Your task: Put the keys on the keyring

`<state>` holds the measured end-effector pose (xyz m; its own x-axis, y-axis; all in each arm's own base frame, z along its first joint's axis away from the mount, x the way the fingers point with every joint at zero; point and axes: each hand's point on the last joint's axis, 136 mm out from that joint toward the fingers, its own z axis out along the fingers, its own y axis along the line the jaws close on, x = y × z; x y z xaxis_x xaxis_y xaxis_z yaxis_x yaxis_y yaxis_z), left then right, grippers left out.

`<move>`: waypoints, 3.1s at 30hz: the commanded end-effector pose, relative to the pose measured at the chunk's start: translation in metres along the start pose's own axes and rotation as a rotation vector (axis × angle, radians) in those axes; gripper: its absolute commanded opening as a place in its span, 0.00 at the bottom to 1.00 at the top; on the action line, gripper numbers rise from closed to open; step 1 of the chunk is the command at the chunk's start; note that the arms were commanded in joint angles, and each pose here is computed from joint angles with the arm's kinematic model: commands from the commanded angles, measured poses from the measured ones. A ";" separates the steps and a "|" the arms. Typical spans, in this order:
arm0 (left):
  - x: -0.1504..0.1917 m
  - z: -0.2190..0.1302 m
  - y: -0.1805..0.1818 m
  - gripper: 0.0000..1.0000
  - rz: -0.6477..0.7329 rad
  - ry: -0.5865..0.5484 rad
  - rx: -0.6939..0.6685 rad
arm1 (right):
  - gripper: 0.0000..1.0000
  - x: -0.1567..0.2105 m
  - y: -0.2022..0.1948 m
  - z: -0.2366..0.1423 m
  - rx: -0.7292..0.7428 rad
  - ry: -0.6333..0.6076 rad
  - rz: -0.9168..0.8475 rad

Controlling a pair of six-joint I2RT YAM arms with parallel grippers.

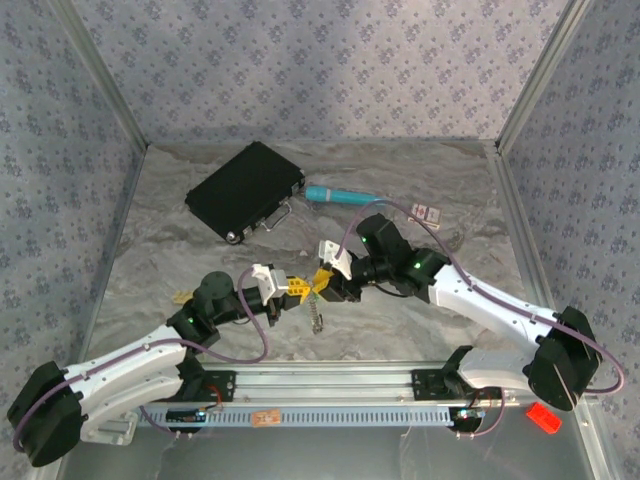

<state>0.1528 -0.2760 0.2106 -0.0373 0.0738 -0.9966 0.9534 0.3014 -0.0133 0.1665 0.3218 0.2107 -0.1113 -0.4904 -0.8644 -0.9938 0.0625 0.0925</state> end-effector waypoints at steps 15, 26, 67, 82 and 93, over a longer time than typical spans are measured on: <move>0.004 -0.004 0.009 0.20 0.024 0.075 -0.057 | 0.00 0.008 0.007 0.002 -0.030 0.126 -0.063; 0.017 0.000 0.002 0.20 0.047 0.183 0.002 | 0.00 0.013 0.010 0.006 -0.013 0.290 -0.155; 0.002 -0.007 -0.004 0.00 0.026 0.015 0.006 | 0.15 0.020 -0.002 0.013 0.028 0.126 -0.020; 0.000 -0.003 0.000 0.00 0.032 0.005 -0.005 | 0.21 0.018 0.003 0.013 0.009 0.112 -0.030; 0.001 -0.002 -0.001 0.00 0.028 0.009 0.004 | 0.23 0.010 0.002 0.009 0.023 0.064 -0.046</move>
<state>0.1509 -0.2722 0.1917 -0.0537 0.1489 -0.9874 0.9526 0.3042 -0.0059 0.1638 0.3228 0.1950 -0.0664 -0.5631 -0.8237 -0.9971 0.0674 0.0343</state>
